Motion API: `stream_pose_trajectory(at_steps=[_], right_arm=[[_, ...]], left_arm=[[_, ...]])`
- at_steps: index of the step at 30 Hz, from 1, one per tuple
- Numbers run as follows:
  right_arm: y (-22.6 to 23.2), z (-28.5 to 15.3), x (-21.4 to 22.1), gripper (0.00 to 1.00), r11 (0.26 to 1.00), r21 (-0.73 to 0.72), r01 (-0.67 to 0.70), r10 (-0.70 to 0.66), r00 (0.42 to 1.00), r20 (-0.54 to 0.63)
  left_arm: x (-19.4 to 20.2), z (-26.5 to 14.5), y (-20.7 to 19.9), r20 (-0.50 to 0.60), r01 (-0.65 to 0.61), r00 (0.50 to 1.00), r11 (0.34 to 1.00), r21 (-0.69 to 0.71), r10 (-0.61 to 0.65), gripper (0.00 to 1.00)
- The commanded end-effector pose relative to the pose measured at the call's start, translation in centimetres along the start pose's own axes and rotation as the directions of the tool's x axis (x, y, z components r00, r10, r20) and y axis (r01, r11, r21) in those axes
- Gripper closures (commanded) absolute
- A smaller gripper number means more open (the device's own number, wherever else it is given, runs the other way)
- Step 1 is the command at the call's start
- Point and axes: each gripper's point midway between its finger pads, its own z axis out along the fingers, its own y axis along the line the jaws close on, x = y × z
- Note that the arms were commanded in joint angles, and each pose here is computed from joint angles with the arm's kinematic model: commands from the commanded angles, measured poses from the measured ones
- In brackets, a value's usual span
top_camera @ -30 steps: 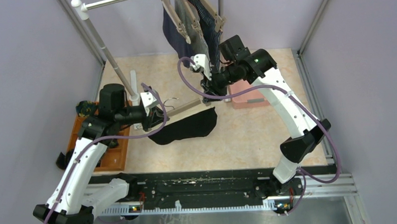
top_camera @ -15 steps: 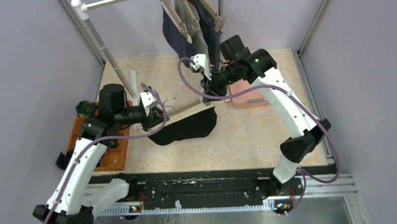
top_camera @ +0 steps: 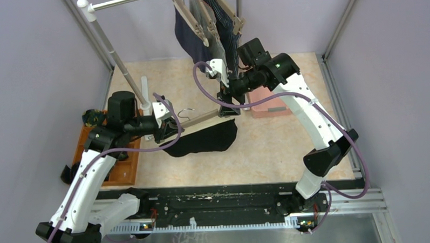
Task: Remove the underwear clipped to the hanger
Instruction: Remove the underwear from the hanger.
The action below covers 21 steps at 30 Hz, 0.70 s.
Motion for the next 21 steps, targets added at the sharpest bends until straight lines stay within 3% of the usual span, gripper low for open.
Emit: stream_pose_trajectory(at_steps=[1,4,7,12,18,21], right_arm=[[0.9,-1.1,-2.2,0.30,0.998,-0.003,0.069,-0.068,0.995,0.067],[1.0,-1.1,-2.0,0.40,0.997,-0.009,0.072,-0.071,0.996,0.062],[1.0,-1.0,-1.7,0.68,0.997,-0.011,0.073,-0.073,0.996,0.052],[1.1,-1.3,-1.5,0.76,0.997,0.007,0.075,-0.075,0.996,0.051],[0.9,-1.4,-1.8,1.00,0.996,0.019,0.086,-0.087,0.994,0.059],[0.9,-1.6,-2.3,1.00,0.995,0.021,0.093,-0.095,0.993,0.073]], left_arm=[[-1.7,-0.2,-0.3,0.042,-0.053,0.998,0.998,0.018,0.052,1.00],[-1.6,-0.3,0.0,0.036,-0.050,0.998,0.999,0.005,0.050,1.00],[-1.5,-0.3,0.4,0.025,-0.044,0.999,0.999,-0.020,0.045,1.00],[-1.8,-0.4,0.9,0.027,-0.052,0.998,0.998,-0.040,0.053,1.00],[-1.9,-0.5,1.2,0.020,-0.052,0.998,0.997,-0.055,0.054,1.00],[-2.1,-0.8,1.3,0.021,-0.062,0.998,0.995,-0.073,0.063,1.00]])
